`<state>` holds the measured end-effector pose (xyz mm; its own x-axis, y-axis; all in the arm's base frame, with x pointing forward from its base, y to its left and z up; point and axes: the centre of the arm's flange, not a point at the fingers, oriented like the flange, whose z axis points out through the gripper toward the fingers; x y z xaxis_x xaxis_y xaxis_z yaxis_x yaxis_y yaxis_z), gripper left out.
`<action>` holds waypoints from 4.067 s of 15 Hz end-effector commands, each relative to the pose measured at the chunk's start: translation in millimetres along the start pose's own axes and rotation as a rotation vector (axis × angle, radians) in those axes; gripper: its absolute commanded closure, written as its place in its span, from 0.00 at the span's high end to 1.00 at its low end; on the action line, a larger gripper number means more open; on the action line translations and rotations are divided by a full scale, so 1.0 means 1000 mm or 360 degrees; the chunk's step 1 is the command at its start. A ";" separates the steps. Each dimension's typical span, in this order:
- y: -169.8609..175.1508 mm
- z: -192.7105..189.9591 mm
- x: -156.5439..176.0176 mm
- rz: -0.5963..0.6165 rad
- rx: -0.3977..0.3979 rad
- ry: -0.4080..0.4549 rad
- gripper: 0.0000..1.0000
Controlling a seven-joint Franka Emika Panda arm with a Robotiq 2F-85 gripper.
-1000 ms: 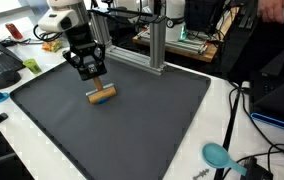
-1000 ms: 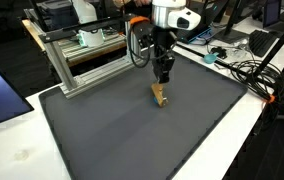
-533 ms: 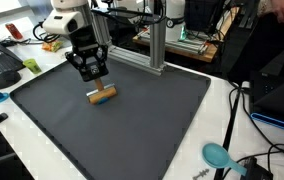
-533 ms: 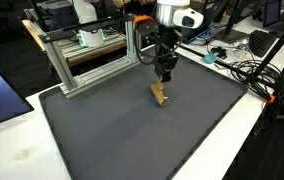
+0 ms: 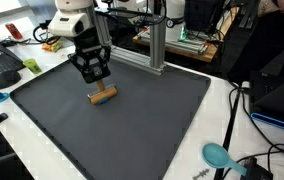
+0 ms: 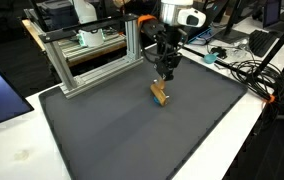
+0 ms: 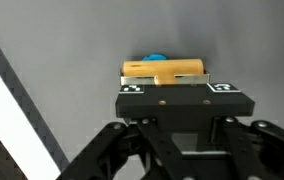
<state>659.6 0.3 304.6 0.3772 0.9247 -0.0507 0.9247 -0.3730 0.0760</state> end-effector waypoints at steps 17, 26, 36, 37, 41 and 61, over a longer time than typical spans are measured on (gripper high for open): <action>-0.027 0.038 0.023 -0.0173 0.0108 0.0070 0.22; -0.035 0.032 0.041 -0.0211 0.0082 0.0129 0.22; -0.023 -0.050 0.015 0.0504 0.0061 0.0323 0.22; -0.022 -0.058 0.008 0.0587 0.0046 0.0320 0.22; -0.011 -0.076 -0.014 0.0938 -0.0010 0.0265 0.22; 0.006 -0.028 -0.011 0.1833 -0.0110 0.0096 0.22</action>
<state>652.6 -8.0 340.7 0.9863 0.1126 0.1206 0.1046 -0.9920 0.0708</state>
